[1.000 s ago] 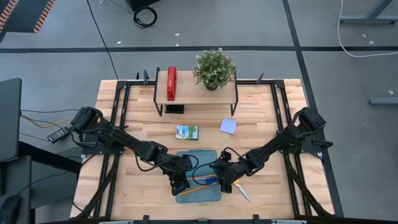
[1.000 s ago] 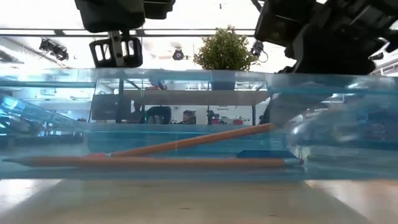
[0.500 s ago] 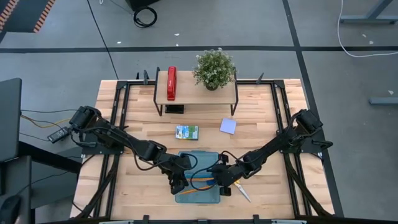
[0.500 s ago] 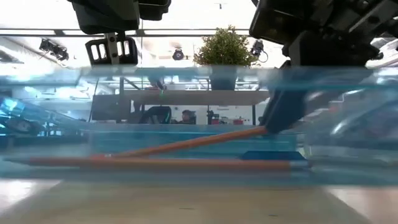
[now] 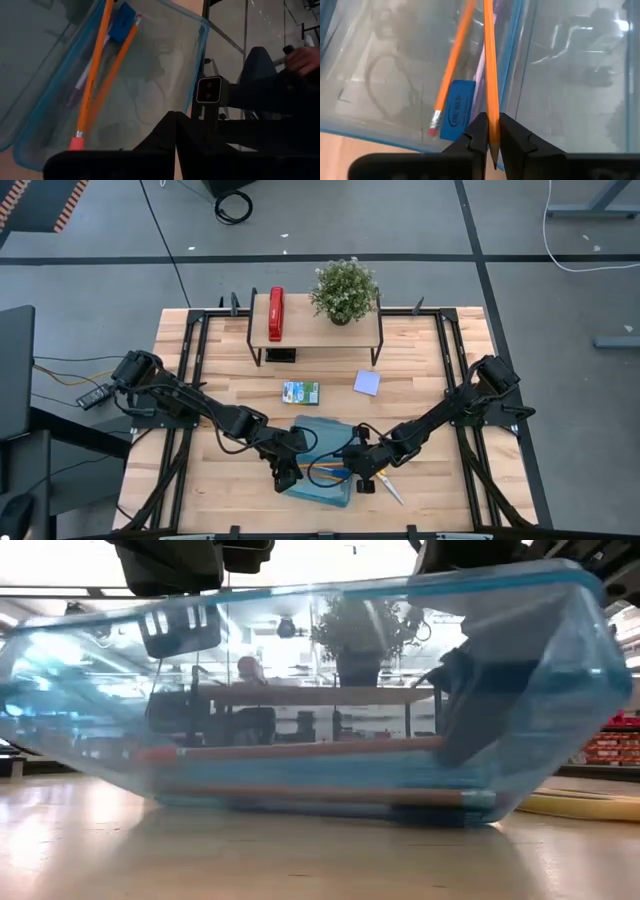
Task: Pack school essentials
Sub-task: Adjust the pencils in the blue supply box
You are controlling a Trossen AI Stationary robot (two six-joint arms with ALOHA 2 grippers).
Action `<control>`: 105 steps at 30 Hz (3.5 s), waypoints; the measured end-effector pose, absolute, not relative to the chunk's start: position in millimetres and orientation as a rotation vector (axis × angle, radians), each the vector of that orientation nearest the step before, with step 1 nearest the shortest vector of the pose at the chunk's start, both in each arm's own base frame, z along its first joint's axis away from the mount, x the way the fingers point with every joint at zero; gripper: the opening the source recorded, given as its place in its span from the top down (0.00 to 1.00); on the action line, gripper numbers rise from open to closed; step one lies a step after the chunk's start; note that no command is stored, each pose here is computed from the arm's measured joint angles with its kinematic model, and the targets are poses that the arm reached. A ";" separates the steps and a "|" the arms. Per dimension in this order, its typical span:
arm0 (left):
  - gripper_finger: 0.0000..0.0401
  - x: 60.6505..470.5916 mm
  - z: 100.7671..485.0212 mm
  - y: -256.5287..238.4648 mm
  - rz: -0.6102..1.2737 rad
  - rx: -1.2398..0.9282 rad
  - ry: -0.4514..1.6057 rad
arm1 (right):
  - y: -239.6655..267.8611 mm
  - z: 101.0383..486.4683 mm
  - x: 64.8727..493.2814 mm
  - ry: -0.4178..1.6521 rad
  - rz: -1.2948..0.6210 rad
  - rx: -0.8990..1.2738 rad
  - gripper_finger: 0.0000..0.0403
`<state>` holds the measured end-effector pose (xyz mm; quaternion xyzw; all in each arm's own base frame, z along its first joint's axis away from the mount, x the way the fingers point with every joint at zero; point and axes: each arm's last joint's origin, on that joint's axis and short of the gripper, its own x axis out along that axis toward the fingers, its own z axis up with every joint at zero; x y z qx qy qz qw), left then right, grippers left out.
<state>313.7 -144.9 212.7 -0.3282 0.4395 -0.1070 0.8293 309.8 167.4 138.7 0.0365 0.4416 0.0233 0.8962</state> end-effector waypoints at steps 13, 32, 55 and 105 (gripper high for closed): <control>0.94 313.8 212.4 -145.0 -0.223 -0.703 0.934 | 179.4 173.5 329.1 0.829 0.147 0.011 0.89; 0.97 314.0 212.5 -145.0 -0.220 -0.712 0.934 | 183.7 173.5 324.2 0.887 0.295 -0.102 0.89; 0.98 313.9 212.7 -145.6 -0.214 -0.727 0.935 | 181.8 175.5 329.5 0.829 0.282 -0.069 0.65; 0.70 315.6 149.6 -169.3 -0.113 -0.463 1.050 | 128.7 288.4 234.7 0.818 -0.206 0.256 0.63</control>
